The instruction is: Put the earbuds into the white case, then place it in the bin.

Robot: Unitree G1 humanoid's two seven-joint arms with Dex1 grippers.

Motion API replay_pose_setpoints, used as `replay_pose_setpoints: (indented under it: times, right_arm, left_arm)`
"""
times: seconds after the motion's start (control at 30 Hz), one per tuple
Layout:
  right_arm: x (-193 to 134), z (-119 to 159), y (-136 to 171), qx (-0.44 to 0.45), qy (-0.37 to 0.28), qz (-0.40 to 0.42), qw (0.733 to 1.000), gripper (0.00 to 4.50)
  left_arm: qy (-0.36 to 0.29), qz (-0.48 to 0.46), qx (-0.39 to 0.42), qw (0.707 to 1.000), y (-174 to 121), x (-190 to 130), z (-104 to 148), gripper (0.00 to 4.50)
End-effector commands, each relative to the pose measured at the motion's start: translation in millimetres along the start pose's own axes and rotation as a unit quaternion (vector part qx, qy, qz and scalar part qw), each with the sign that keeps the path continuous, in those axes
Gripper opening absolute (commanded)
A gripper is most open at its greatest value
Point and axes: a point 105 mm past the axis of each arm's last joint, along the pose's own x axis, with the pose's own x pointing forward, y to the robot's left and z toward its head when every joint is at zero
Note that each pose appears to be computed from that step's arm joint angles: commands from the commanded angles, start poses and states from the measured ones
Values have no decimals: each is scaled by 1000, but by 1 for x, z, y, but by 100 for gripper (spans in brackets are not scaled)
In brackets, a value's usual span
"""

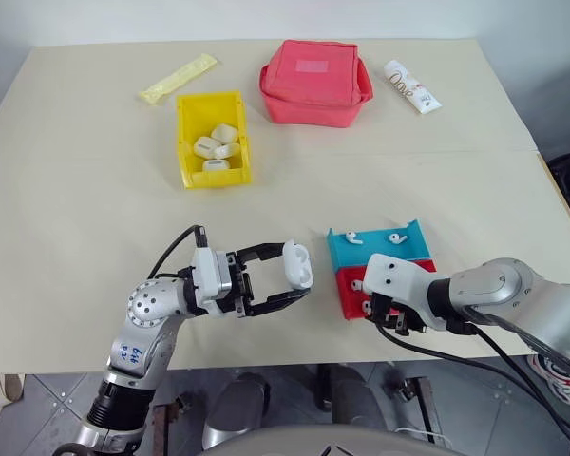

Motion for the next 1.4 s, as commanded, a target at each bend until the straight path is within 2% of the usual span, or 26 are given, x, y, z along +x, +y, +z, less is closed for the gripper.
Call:
replay_pose_setpoints:
  times: [0.03, 1.37, 1.4]
  right_arm:
    - [-3, 3, 0, -16, -2, -3, 1000, 182]
    - [9, -3, -2, -25, 0, 8, 1000, 182]
    - [9, -3, -2, -24, 0, 7, 1000, 164]
  left_arm:
    - [-12, -2, 21, 1000, -1, 2, 10, 278]
    - [-6, 8, 22, 1000, -3, -1, 14, 278]
    - [-6, 9, 23, 1000, -3, 0, 14, 278]
